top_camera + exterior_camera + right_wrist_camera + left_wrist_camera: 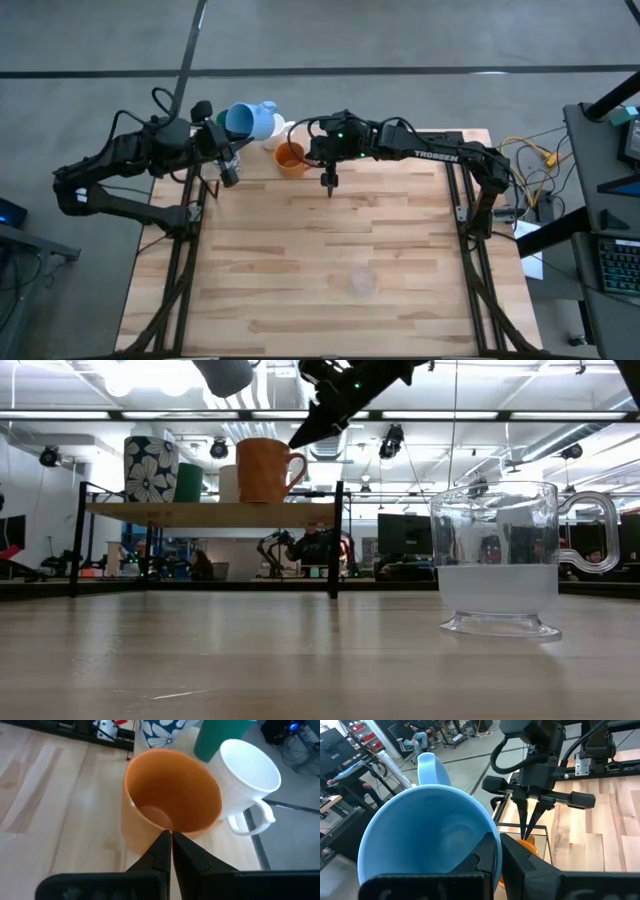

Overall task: Stack small to large cups/mugs on shelf
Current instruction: Adjust the orange mug and the light blue mug

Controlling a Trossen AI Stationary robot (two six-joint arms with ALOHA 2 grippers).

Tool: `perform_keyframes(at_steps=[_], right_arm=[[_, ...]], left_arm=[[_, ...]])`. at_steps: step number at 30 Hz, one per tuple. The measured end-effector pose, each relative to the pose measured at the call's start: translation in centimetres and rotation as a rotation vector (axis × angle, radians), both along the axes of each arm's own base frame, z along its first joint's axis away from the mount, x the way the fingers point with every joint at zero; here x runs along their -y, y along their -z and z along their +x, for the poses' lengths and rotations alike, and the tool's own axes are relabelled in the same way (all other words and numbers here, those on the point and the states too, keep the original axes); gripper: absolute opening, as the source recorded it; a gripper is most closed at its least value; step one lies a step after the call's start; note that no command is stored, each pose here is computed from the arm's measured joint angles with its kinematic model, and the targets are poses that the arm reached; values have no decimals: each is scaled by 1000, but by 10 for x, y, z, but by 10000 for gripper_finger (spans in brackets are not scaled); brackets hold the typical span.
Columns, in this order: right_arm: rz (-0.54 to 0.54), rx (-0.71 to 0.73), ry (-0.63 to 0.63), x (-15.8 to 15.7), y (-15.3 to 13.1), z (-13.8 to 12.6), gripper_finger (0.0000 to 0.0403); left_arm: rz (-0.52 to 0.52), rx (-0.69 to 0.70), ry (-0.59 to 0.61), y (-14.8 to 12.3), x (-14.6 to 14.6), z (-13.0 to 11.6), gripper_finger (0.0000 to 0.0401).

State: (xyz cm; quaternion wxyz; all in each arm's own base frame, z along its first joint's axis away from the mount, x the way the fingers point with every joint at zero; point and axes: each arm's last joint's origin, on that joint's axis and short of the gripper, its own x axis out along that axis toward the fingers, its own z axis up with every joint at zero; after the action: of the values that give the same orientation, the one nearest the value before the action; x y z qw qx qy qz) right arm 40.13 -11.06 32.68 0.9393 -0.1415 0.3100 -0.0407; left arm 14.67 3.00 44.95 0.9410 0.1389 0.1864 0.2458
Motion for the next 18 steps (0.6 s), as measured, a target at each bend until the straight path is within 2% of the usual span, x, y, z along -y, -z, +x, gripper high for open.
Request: perform_keyframes(at_steps=[13, 18], right_arm=[[-26, 43, -8, 1, -3, 2, 9], [-56, 42, -27, -1, -7, -6, 9]], left_arm=[[-3, -5, 5, 2, 0, 1, 0], [-69, -33, 108, 18, 2, 14, 0]])
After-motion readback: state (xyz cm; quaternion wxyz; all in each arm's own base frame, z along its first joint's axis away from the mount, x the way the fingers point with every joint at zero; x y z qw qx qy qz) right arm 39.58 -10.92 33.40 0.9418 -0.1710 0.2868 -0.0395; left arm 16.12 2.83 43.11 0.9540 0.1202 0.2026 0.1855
